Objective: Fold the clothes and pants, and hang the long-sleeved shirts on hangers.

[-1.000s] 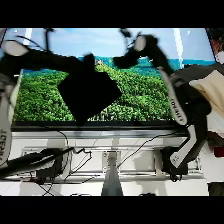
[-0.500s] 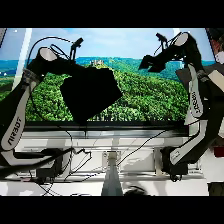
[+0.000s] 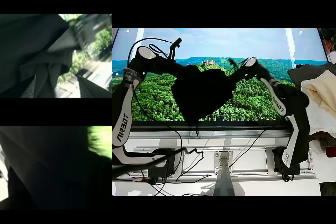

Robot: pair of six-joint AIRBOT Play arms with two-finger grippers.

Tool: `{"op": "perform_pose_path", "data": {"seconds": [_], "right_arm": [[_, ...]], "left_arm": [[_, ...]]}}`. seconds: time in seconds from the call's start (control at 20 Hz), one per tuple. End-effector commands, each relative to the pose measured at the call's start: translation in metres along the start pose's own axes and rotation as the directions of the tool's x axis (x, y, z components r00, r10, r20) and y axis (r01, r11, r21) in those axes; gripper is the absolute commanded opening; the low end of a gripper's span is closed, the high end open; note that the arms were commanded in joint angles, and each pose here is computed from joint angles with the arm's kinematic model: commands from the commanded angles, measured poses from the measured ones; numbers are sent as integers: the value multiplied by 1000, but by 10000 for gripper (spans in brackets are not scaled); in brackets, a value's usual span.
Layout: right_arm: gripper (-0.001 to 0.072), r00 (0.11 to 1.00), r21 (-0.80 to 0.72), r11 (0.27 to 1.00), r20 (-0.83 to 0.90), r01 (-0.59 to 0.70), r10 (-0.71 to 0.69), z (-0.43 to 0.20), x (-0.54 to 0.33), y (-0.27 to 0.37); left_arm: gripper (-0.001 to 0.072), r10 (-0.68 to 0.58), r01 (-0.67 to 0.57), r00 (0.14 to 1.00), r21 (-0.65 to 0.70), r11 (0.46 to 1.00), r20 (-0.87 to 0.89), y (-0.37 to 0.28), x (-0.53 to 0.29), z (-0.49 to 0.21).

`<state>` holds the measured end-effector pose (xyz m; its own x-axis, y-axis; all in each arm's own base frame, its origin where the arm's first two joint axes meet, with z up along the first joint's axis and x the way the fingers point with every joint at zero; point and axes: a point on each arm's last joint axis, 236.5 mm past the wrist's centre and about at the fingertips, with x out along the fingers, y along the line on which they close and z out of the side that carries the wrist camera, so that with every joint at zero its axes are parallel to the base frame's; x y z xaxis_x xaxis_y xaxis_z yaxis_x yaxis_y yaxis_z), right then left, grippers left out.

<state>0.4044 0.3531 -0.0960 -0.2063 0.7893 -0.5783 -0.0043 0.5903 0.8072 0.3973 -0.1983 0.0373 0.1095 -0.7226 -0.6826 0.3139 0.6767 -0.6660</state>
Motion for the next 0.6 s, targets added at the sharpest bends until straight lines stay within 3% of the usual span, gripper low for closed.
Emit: {"op": "perform_pose_path", "data": {"seconds": [0.0,0.05,0.1,0.15,0.3,0.4,0.45,0.55], "right_arm": [[378,999,-8,1000,-42,3,-4,-14,36,6],[105,999,-50,999,-32,0,-2,-10,34,11],[16,1000,-97,995,-14,-5,4,-3,27,18],[15,1000,-146,989,9,-11,13,6,15,27],[15,993,-271,961,118,55,-23,36,-50,54],[15,957,-262,947,269,185,-113,57,-121,62],[15,923,-237,939,353,250,-157,64,-163,64],[15,827,-151,920,508,362,-242,62,-258,67]], "left_arm": [[588,1,-1,1000,-6,1000,-2,3,-2,0],[587,2,-2,1000,-8,1000,0,4,-3,0],[587,4,-4,1000,-8,1000,4,5,-4,1],[562,9,-8,1000,-10,1000,16,6,-8,3],[340,39,-40,993,4,999,107,11,-40,17],[59,63,-66,979,12,998,193,7,-76,26],[10,73,-81,970,23,996,231,2,-94,28],[9,91,-128,949,103,986,303,-16,-130,27]]}}
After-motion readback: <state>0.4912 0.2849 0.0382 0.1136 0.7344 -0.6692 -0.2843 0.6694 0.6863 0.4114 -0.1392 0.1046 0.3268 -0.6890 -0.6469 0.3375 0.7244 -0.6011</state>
